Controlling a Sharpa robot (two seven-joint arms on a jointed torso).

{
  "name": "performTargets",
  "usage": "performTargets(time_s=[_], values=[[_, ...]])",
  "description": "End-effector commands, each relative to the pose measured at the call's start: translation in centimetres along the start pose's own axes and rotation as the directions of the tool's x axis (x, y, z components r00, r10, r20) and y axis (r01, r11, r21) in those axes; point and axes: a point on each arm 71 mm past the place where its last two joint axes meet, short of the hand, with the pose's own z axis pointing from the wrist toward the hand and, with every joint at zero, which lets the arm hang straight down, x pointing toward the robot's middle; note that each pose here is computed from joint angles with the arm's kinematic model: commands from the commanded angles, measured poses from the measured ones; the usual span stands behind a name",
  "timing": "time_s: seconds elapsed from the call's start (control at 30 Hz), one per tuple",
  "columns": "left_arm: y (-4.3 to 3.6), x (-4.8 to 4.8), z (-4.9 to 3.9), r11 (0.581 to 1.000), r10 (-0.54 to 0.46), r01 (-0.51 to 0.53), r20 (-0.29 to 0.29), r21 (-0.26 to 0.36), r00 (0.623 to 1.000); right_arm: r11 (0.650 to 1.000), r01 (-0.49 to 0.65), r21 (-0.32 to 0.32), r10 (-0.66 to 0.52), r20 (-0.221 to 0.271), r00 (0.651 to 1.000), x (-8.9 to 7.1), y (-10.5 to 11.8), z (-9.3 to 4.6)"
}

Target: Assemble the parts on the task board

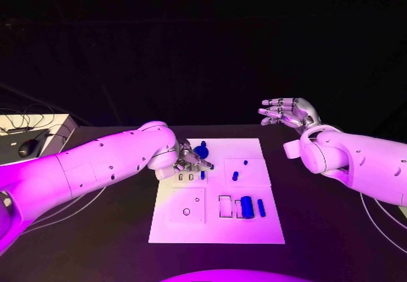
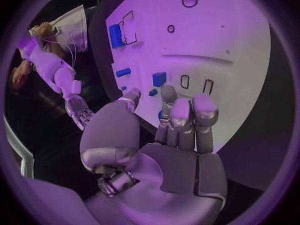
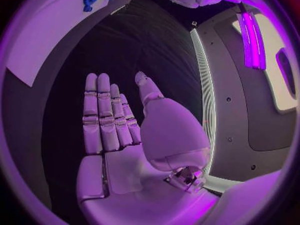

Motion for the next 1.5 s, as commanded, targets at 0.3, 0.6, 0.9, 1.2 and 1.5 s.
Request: performTargets(time_s=[0.3,0.6,0.9,1.2,1.5], values=[[0.04,0.28,0.41,0.999,0.036,-0.036,-0.025,-0.007,0.999,1.000,-0.020,-0.013,0.020,-0.020,1.000,0.4,0.3,0.0],[-0.08,0.81,0.78,1.000,0.026,-0.027,-0.055,-0.004,0.998,1.000,-0.024,-0.016,0.024,-0.032,0.999,0.7,0.3,0.1],[0.09,1.19,1.12,1.000,0.018,-0.019,-0.072,-0.009,0.997,0.999,-0.029,-0.023,0.028,-0.044,0.999,0.9,0.4,0.1],[0.05,1.48,1.21,1.000,0.016,-0.017,-0.085,-0.005,0.996,0.999,-0.030,-0.025,0.029,-0.046,0.999,1.1,0.5,0.1],[0.29,1.36,1.21,1.000,0.010,-0.011,-0.082,-0.007,0.997,0.999,-0.028,-0.023,0.027,-0.045,0.999,1.1,0.4,0.2]])
